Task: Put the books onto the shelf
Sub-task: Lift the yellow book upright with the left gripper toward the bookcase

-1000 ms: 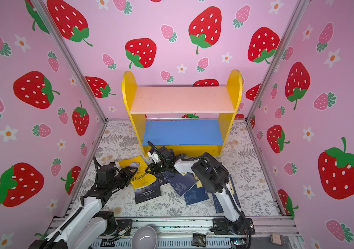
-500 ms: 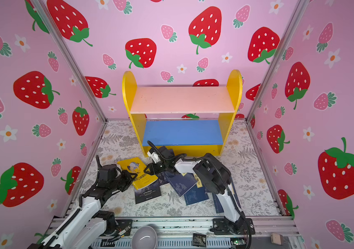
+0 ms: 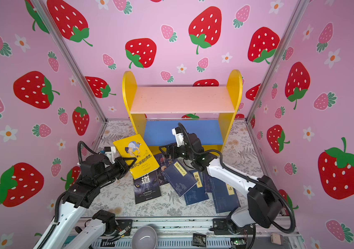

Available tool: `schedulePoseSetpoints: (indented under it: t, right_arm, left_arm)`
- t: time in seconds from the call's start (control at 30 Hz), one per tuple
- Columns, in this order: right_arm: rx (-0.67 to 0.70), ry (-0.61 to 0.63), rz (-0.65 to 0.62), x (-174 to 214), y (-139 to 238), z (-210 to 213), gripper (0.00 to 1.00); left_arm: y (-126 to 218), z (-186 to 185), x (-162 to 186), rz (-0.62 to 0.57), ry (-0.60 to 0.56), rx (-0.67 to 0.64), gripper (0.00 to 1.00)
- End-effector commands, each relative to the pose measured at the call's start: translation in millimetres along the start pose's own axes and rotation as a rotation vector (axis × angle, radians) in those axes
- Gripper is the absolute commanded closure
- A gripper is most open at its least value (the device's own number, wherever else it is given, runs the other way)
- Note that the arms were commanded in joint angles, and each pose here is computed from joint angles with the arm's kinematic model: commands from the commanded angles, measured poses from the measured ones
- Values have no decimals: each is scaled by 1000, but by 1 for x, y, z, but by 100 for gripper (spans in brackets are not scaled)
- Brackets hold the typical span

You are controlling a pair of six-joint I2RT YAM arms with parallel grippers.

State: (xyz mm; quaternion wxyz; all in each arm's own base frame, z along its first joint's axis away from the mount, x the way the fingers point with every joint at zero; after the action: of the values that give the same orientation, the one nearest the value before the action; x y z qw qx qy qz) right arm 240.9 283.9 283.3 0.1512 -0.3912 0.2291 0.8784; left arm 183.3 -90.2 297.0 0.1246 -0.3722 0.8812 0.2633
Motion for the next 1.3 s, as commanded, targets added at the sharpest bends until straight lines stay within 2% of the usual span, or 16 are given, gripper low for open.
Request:
schedulePoseSetpoints:
  t: [0.0, 0.03, 0.2, 0.33, 0.43, 0.53, 0.67, 0.77, 0.9, 1.07, 1.27]
  right_arm:
    - [63, -83, -91, -3, 35, -17, 5]
    - [59, -90, -125, -7, 49, -20, 1]
    - [52, -119, -268, -24, 108, -33, 0]
    - [8, -115, -394, -37, 152, -37, 0]
    - [-74, -111, -466, -42, 177, -38, 0]
    - [-238, -99, -510, -44, 193, -32, 0]
    - [-501, -134, -526, -40, 198, -21, 0]
    - [-607, -148, -545, -44, 195, -19, 0]
    - [-694, -88, -521, -62, 178, 7, 0]
    - [-718, -19, -507, -82, 153, 38, 1]
    - [-800, -72, -528, -92, 140, 44, 10]
  left_arm:
    - [7, -56, -10, -29, -125, 170, 100]
    - [5, -70, -10, -21, -166, 198, 100]
    - [-1, -150, -11, 5, -393, 360, 100]
    - [-5, -200, -26, -29, -508, 439, 100]
    - [-6, -230, -42, -101, -567, 486, 100]
    - [-8, -256, -55, -174, -610, 557, 100]
    - [-11, -277, -70, -298, -627, 613, 100]
    - [-17, -288, -76, -350, -616, 653, 100]
    - [-41, -296, -76, -346, -550, 740, 100]
    - [-67, -299, -63, -297, -508, 795, 100]
    - [-77, -300, -48, -259, -485, 841, 100]
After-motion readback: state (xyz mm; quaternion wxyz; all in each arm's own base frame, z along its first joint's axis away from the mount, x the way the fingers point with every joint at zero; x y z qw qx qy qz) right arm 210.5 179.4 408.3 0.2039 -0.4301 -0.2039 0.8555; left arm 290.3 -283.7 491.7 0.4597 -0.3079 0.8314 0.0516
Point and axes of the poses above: each gripper's point midway between its finger pads, its own y axis back along the fingers, its own z axis along the line the jaws close on, x = y × z, the point moved 8 cm from there along y, back along the fingers, and after that the axes turned 3 degrees about -y, right-handed, at the moved point
